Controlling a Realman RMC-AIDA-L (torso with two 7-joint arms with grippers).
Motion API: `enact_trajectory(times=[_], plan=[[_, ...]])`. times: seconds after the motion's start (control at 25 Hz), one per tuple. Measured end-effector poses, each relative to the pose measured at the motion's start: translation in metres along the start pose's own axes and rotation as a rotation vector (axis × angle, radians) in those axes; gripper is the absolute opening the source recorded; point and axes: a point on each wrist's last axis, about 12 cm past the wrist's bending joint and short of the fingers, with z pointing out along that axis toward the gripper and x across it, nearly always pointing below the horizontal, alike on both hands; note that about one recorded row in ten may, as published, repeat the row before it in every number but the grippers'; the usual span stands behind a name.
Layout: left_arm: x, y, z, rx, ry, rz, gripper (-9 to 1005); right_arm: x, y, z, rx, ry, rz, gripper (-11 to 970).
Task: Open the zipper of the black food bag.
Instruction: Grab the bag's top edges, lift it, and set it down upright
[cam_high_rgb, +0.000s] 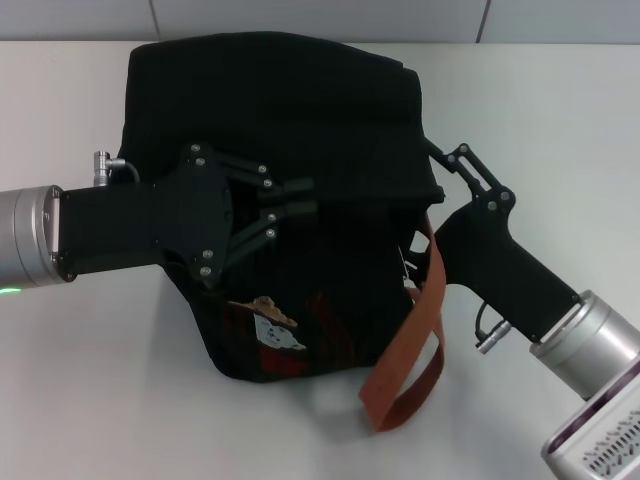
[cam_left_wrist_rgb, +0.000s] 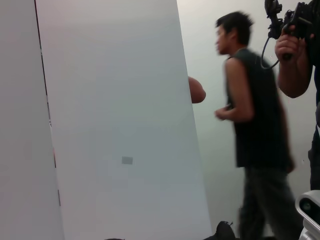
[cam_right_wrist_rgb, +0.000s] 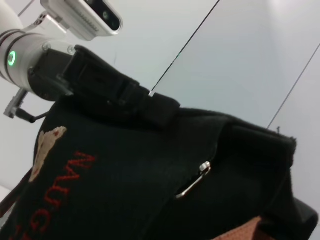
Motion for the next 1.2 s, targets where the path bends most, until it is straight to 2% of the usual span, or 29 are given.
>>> enact_trajectory(times=[0.48,0.96,1.2], plan=[[-0.0001,-0.0002,0.0013,0.005,-0.002,0.0,97,-0.0003,-0.0059,-0.0002,0.061,0.002,0.014,837],[-0.0002,-0.0008,0.0012,0.009,-0.004,0.0,97,-0.0013,-0.0028,0.0014,0.037,-0.004,0.02,835],[0.0,-0.0014,0.0009,0.009,-0.004,-0.002,97,-0.003,0.0014,0.0012,-0.018,-0.028,0.005,770]])
